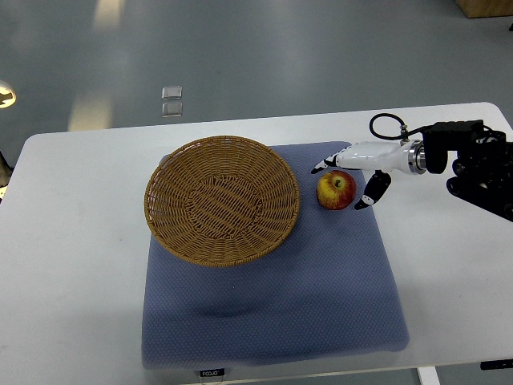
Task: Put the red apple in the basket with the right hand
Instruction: 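Close the right hand's fingers around the red apple, then carry the apple with the right hand over into the wicker basket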
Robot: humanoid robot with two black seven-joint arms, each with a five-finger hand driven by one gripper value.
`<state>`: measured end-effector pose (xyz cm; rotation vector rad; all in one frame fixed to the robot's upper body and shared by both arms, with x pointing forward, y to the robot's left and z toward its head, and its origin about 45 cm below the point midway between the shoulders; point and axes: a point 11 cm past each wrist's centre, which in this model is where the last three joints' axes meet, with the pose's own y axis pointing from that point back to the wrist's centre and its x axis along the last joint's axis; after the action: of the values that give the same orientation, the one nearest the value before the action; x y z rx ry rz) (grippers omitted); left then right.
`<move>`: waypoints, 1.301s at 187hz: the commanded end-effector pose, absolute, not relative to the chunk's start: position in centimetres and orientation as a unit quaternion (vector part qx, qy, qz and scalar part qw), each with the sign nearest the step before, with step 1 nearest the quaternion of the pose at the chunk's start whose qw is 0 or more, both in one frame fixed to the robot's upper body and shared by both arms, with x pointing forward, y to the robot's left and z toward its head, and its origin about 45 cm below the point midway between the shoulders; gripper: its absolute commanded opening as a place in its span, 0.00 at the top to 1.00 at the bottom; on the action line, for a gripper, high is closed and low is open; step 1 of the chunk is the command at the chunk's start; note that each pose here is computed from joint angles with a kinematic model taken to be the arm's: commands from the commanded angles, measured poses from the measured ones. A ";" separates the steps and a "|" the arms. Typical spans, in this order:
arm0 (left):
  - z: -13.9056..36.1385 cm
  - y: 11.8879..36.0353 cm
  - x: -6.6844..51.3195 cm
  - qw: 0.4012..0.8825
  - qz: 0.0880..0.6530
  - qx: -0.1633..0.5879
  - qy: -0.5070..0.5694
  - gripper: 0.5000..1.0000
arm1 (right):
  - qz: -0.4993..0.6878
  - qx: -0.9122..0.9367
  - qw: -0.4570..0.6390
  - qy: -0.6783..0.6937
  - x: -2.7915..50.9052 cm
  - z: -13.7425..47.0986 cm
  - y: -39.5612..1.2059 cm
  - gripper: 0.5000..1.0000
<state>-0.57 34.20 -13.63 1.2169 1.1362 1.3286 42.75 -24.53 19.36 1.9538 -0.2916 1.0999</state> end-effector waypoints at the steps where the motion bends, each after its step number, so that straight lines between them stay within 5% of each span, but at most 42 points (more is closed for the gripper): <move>1: -13.6 34.2 -0.6 0.485 0.546 0.499 0.466 0.00 | 0.443 0.780 0.425 -0.117 42.8 19.4 -24.5 0.26; 60: -13.6 34.2 -0.6 0.484 0.546 0.500 0.467 0.00 | 0.447 0.784 0.417 -0.106 42.6 19.0 -23.1 0.27; 128: -13.6 34.2 -0.6 0.484 0.546 0.500 0.467 0.00 | 0.453 0.780 0.421 -0.098 42.6 19.0 -23.1 0.58; 243: -13.6 34.2 -0.6 0.484 0.546 0.500 0.467 0.00 | 0.506 0.750 0.408 -0.124 46.0 25.4 -22.0 0.57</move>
<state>-0.57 34.20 -13.63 1.2169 1.1362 1.3286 45.56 -22.73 24.48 1.8907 -0.3098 1.2488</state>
